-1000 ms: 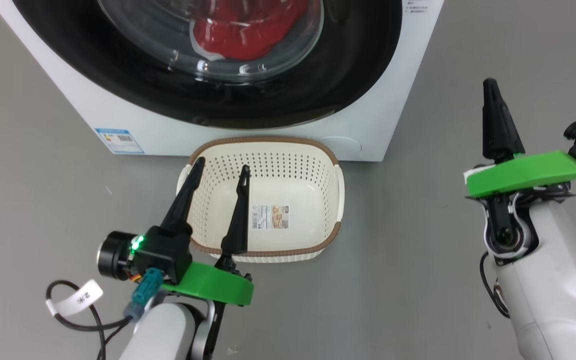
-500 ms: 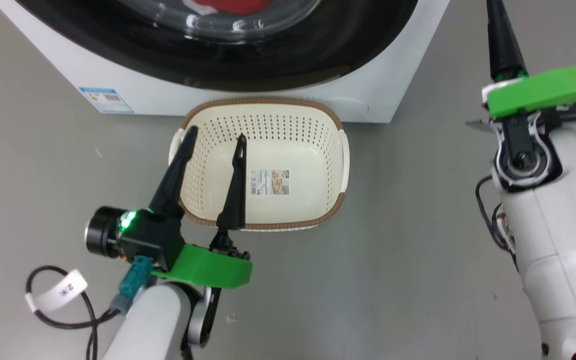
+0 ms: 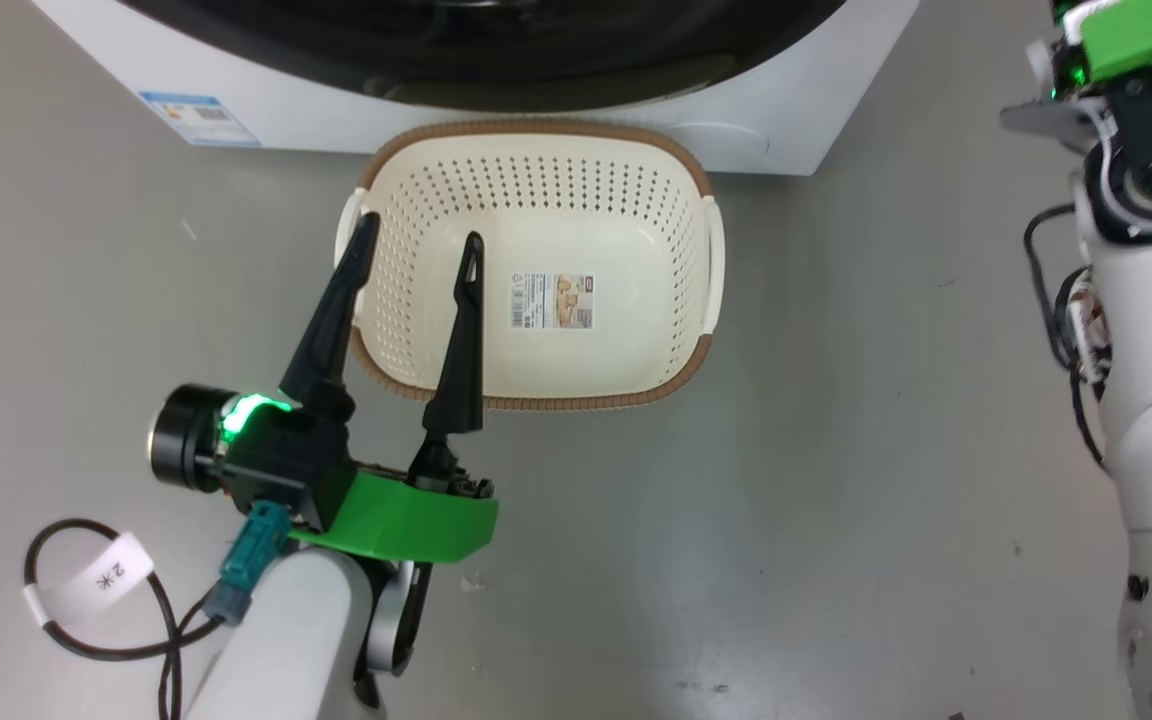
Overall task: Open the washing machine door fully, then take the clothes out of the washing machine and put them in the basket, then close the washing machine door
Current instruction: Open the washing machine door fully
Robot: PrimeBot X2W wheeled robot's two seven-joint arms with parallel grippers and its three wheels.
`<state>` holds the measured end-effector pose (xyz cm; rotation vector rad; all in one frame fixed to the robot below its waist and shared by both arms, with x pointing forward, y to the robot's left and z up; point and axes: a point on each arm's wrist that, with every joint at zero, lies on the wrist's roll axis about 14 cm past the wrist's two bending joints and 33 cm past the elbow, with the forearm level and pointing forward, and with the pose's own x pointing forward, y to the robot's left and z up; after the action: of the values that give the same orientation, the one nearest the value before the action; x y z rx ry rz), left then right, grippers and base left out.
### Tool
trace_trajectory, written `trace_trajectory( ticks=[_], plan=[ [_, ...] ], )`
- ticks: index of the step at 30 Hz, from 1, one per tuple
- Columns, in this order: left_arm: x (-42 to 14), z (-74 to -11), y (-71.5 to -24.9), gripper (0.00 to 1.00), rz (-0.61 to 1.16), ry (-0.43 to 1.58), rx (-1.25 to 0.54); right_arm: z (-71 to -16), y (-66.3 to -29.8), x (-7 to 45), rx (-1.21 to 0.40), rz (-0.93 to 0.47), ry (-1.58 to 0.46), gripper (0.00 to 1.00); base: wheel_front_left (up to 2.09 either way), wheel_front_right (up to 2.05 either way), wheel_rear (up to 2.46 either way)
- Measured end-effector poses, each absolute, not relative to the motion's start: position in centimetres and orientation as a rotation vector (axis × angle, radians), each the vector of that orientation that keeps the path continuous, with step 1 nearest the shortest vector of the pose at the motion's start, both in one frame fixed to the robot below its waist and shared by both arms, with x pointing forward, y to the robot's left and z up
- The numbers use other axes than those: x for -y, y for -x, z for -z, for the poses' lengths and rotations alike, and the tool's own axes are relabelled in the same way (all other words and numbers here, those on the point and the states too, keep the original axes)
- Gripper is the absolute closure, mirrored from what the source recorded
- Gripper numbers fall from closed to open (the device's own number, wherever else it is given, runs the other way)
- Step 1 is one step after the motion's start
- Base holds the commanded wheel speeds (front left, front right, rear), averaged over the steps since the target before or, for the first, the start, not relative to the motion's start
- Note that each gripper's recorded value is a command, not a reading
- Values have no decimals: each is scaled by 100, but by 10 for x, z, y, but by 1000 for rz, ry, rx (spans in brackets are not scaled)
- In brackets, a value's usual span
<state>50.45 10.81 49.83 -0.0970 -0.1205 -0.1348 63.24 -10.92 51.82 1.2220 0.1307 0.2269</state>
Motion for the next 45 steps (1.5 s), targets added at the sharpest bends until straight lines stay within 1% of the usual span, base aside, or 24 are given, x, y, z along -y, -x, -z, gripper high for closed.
trace_trajectory(
  ticks=[9,17,26,36,45],
  plan=[
    [-117,-482,-509,0,115,80,88,-510,-654,87,-270,-326,-1293,100,0,0,0],
    [-120,-471,-510,0,110,73,64,-515,-671,73,-326,-390,-1304,100,0,0,0],
    [-122,-464,-512,0,106,82,48,-512,-683,60,-373,-428,-1307,100,0,0,0],
    [-125,-463,-513,0,94,83,44,-506,-684,52,-438,-456,-1299,100,0,0,0],
    [-120,-468,-513,0,104,89,57,-515,-677,50,-464,-484,-1305,100,0,0,0]
  ],
)
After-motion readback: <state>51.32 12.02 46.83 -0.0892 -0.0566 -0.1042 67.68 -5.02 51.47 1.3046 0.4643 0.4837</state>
